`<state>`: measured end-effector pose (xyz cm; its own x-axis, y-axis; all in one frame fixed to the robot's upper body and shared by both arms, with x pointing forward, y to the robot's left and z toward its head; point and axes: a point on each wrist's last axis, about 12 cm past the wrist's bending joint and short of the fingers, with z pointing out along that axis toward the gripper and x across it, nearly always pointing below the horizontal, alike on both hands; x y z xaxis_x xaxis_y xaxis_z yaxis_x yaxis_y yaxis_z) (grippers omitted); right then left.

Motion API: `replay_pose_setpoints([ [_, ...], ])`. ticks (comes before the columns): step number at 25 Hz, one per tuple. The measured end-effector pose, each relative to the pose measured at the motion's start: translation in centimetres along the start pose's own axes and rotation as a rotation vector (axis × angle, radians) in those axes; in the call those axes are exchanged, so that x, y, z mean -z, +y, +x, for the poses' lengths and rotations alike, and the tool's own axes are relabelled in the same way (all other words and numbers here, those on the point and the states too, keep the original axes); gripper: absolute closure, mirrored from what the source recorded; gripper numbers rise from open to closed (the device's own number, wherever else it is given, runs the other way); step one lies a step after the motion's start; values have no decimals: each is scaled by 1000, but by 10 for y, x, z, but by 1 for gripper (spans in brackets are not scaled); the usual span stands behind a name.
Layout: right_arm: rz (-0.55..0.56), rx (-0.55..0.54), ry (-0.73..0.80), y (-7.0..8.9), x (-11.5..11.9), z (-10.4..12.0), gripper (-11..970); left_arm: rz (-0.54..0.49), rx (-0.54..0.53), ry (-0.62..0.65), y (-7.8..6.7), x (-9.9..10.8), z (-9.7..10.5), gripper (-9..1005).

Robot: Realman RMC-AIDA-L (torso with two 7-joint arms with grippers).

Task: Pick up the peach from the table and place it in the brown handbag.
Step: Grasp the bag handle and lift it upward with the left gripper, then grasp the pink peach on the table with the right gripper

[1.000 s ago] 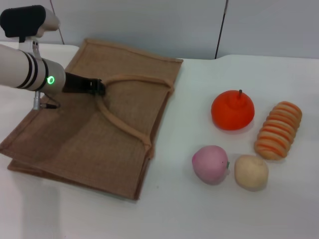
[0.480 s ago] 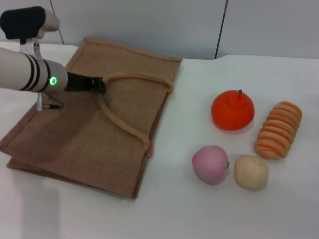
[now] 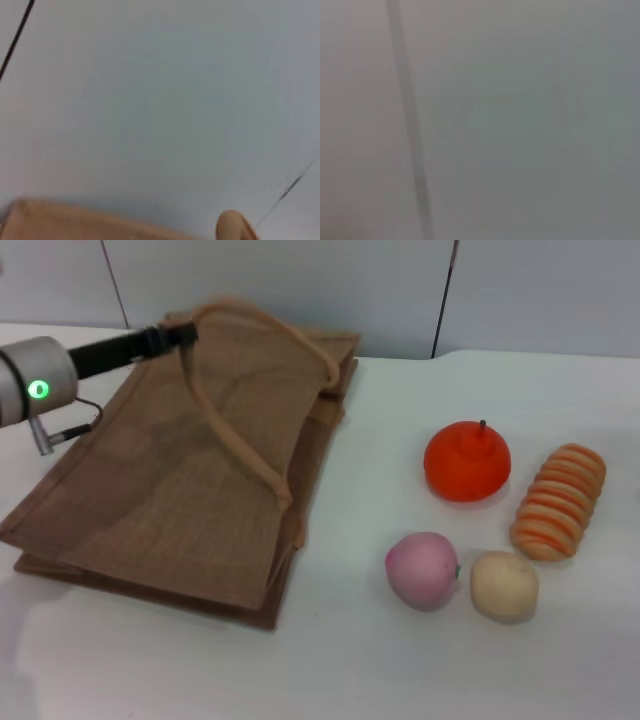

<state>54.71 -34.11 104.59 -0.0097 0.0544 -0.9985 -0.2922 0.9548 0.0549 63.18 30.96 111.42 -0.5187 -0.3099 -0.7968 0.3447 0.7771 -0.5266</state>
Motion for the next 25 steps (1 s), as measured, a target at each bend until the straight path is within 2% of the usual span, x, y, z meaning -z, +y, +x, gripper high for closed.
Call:
replay_pose_setpoints([
  [7,-363,93,96,7,8,-17,262,162,-2,-147,-4,25,-2,874],
  [9,-476,125,129,16,8,-18,264,192,12,-193,-2,32,-2,876],
  [10,-573,148,166,25,7,-17,265,220,15,-232,1,40,-1,876],
  [11,-573,148,166,25,7,-17,266,220,15,-232,1,40,-1,877],
  [15,-768,200,271,47,-8,-15,269,291,5,-281,-1,49,0,878],
  [21,-903,229,328,72,-28,-15,274,362,-18,-296,-10,51,-1,878],
  [25,-924,252,394,84,-40,-9,278,390,-25,-289,-14,48,-1,879],
])
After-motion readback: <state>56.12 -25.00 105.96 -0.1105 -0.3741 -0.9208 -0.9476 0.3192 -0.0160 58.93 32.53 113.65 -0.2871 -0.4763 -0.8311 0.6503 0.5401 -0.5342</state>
